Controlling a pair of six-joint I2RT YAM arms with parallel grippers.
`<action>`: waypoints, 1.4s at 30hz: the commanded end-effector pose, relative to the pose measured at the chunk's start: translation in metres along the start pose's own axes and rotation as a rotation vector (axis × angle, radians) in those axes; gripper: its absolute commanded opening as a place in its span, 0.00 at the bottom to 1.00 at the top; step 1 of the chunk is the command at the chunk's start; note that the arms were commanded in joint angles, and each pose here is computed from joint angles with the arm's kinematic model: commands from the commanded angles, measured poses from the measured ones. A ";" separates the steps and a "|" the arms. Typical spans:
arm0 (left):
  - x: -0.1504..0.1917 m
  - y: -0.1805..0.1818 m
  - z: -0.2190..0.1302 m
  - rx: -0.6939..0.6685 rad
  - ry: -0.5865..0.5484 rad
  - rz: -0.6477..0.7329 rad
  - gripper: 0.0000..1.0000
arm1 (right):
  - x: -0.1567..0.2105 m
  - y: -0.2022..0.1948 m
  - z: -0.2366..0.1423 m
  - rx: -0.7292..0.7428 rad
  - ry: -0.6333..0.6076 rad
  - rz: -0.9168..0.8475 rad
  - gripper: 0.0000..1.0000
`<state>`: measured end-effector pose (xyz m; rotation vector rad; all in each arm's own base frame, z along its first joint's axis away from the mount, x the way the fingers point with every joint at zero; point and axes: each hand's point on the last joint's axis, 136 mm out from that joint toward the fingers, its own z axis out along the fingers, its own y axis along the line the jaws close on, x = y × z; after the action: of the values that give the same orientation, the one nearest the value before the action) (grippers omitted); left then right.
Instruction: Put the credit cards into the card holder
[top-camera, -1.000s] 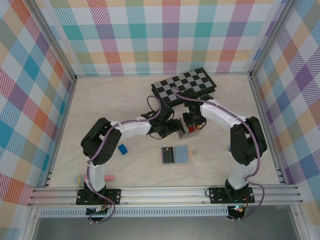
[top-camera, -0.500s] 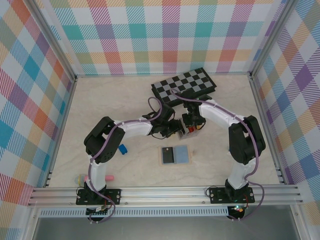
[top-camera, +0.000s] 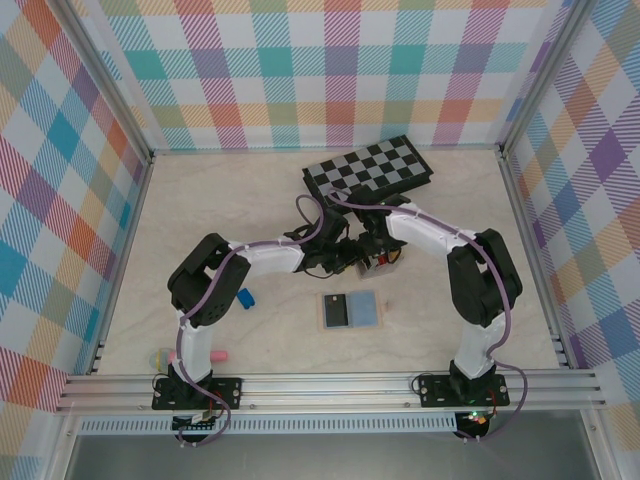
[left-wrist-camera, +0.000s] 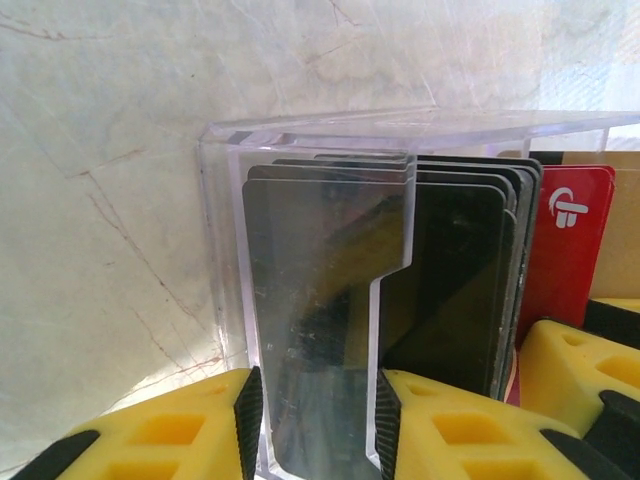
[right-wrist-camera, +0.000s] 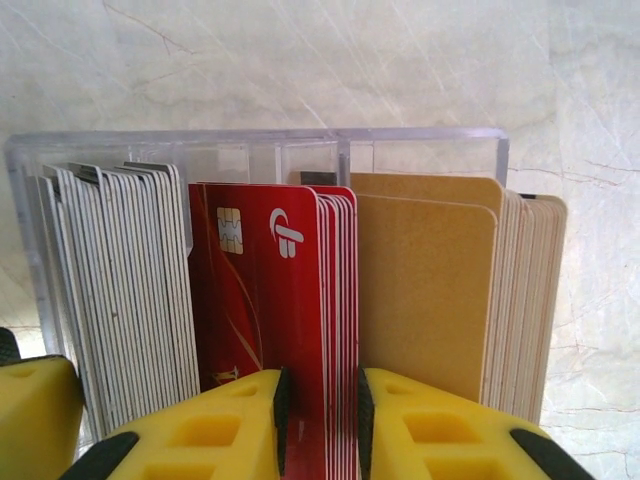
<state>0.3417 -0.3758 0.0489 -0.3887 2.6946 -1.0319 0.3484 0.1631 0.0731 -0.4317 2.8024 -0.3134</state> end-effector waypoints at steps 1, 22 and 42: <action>0.012 0.058 0.013 -0.164 0.030 -0.051 0.35 | -0.003 -0.020 0.001 0.095 -0.009 0.002 0.24; 0.014 0.064 0.017 -0.173 0.038 -0.057 0.33 | -0.012 -0.026 -0.023 0.103 -0.068 -0.003 0.15; 0.013 0.060 0.014 -0.169 0.038 -0.046 0.33 | -0.011 -0.012 -0.049 -0.036 -0.079 0.020 0.02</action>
<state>0.3436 -0.3792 0.0487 -0.3782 2.6768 -1.0596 0.3505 0.1657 0.1022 -0.4502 2.7379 -0.2828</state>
